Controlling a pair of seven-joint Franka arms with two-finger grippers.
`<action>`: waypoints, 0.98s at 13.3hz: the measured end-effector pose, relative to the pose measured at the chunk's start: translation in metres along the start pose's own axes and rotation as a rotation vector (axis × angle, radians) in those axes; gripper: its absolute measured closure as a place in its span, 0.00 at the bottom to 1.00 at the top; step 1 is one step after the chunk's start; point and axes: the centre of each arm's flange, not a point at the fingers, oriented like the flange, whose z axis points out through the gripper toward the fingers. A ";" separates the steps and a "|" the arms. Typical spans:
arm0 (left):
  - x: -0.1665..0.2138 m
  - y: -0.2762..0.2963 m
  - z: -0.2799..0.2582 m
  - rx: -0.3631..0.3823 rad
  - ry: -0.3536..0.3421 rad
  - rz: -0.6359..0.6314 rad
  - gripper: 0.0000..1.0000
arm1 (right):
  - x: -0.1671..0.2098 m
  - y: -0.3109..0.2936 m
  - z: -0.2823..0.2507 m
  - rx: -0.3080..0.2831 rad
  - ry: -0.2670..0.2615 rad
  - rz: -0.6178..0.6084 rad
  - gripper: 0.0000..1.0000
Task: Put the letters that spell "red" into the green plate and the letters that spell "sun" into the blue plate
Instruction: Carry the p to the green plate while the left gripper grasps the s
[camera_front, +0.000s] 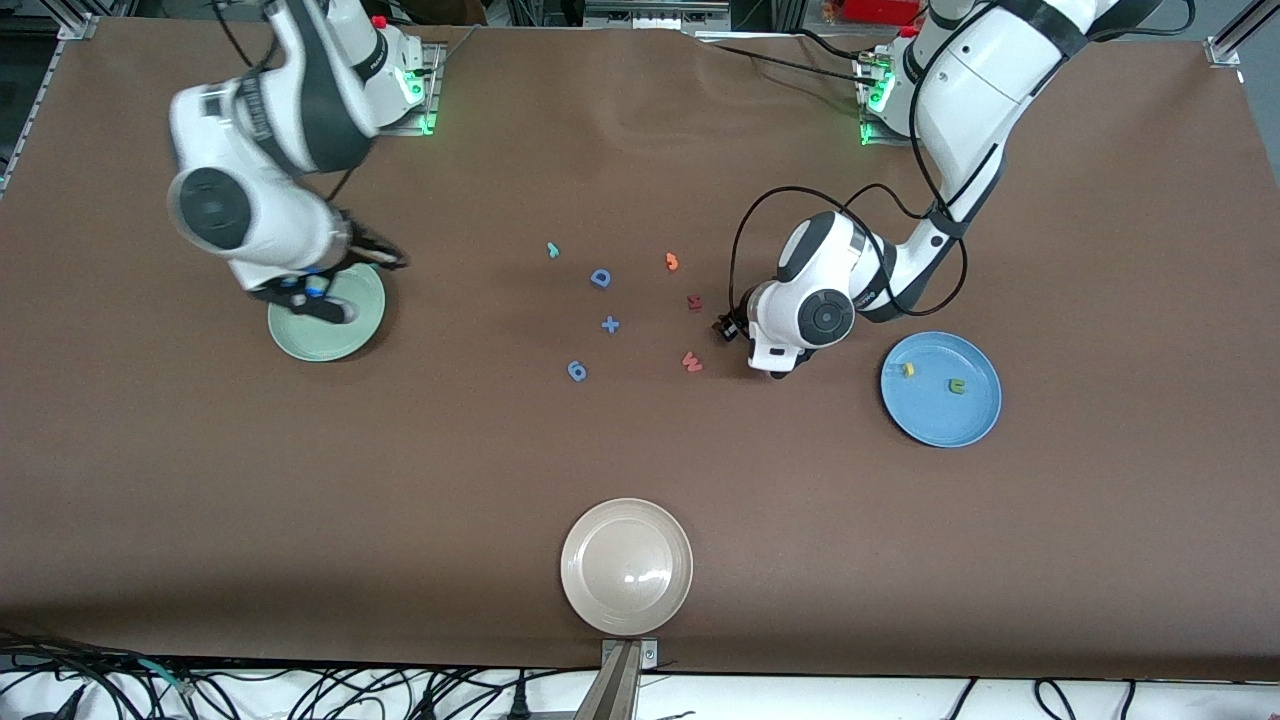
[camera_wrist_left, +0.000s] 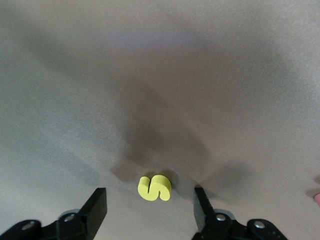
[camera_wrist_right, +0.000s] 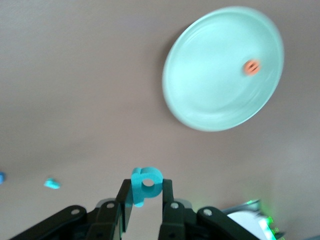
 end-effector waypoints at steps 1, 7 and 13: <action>0.000 0.001 0.000 -0.003 0.001 0.001 0.37 | 0.011 0.024 0.001 0.010 -0.007 -0.031 0.72; 0.000 0.001 -0.001 -0.007 0.003 0.000 0.54 | 0.044 0.065 0.085 0.001 0.058 -0.132 0.72; 0.001 0.000 -0.005 -0.008 0.004 -0.001 0.72 | 0.073 0.105 0.161 -0.063 0.071 -0.189 0.72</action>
